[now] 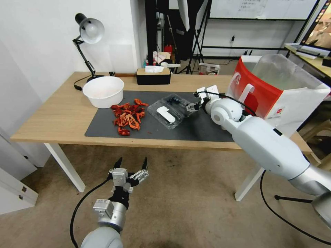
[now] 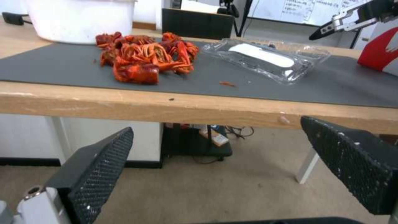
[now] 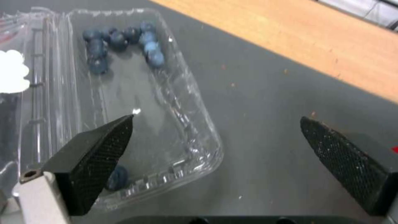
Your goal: Close the takeout container lid, then place the container into the takeout bag.
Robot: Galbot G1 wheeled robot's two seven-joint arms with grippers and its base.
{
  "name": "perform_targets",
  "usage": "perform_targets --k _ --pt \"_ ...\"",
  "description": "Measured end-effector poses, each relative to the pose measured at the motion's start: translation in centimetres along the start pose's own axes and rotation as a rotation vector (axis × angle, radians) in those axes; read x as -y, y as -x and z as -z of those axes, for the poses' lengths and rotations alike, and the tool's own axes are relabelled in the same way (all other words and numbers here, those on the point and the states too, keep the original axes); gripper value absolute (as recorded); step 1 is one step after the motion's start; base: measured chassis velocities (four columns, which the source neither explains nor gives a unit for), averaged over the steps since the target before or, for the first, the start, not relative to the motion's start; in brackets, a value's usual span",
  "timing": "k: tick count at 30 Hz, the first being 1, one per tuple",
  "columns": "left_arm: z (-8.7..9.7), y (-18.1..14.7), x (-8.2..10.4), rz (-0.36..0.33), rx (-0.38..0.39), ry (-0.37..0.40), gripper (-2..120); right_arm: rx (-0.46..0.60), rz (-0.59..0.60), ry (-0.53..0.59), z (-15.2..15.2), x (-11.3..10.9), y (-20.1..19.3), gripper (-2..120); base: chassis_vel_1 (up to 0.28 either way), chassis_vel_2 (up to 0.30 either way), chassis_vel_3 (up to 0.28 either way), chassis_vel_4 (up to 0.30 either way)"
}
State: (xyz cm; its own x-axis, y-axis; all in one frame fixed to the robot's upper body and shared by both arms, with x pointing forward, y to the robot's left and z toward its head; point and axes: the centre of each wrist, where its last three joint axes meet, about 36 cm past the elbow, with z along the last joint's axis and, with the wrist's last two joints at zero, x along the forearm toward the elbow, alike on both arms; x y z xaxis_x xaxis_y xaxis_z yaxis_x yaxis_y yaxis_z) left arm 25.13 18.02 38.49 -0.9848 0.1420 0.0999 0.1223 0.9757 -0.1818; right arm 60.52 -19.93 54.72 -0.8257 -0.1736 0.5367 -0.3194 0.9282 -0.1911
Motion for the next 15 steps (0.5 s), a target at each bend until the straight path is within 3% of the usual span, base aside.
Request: perform_targets --k 15 --pt "-0.3 -0.1 0.1 0.000 -0.004 0.000 100 -0.023 0.034 0.005 0.4 1.7 0.9 100 0.000 0.000 0.000 0.000"
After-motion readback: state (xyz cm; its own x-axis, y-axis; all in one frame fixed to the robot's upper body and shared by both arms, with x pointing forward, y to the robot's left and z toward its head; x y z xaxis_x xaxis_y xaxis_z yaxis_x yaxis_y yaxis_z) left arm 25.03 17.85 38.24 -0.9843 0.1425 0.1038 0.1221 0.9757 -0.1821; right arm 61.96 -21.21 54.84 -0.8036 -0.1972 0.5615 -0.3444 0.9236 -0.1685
